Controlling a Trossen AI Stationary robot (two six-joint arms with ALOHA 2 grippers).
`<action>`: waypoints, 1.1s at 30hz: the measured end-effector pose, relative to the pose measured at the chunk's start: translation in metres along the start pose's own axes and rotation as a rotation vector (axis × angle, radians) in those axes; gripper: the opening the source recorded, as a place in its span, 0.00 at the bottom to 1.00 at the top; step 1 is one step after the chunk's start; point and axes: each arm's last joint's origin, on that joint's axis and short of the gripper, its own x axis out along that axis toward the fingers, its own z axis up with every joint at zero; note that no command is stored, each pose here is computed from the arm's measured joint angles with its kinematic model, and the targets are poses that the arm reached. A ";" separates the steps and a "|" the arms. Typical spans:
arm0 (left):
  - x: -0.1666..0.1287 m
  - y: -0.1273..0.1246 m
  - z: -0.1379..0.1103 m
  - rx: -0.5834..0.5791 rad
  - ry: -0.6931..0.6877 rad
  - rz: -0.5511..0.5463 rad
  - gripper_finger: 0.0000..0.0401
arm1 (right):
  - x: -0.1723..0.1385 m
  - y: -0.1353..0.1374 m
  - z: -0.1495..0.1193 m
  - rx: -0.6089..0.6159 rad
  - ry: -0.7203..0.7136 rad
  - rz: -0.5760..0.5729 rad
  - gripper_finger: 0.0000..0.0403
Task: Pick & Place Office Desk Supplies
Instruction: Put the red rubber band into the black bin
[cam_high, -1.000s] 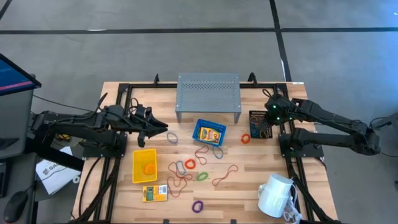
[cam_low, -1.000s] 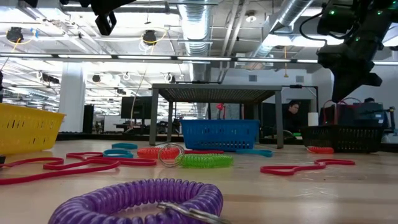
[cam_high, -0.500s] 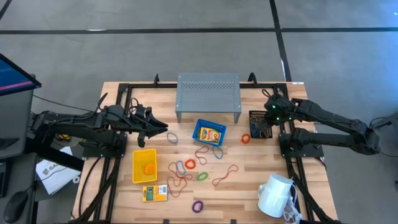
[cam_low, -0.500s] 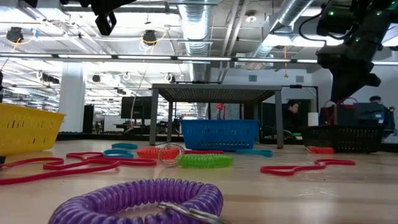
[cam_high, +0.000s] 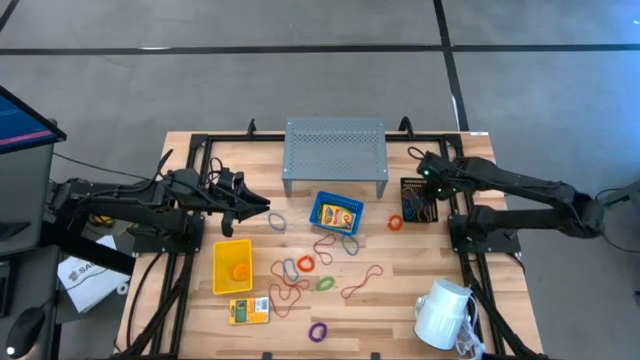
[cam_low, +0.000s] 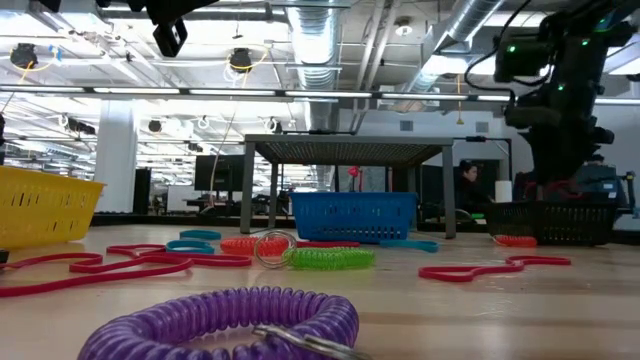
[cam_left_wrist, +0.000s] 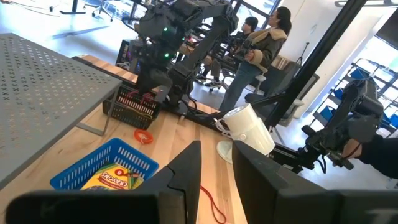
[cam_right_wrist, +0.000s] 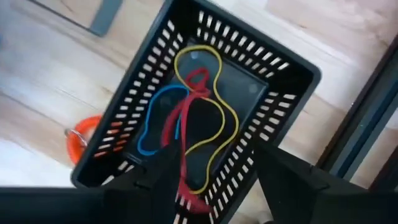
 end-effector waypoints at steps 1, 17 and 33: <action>0.000 0.000 0.000 -0.002 0.000 0.000 0.21 | 0.002 0.001 0.001 -0.012 0.013 -0.008 0.47; 0.000 0.000 0.000 -0.026 0.000 0.000 0.21 | 0.010 0.014 0.010 -0.079 0.059 0.153 0.25; 0.000 0.000 0.000 -0.034 0.000 0.000 0.21 | 0.013 0.010 0.004 -0.064 0.141 0.081 0.21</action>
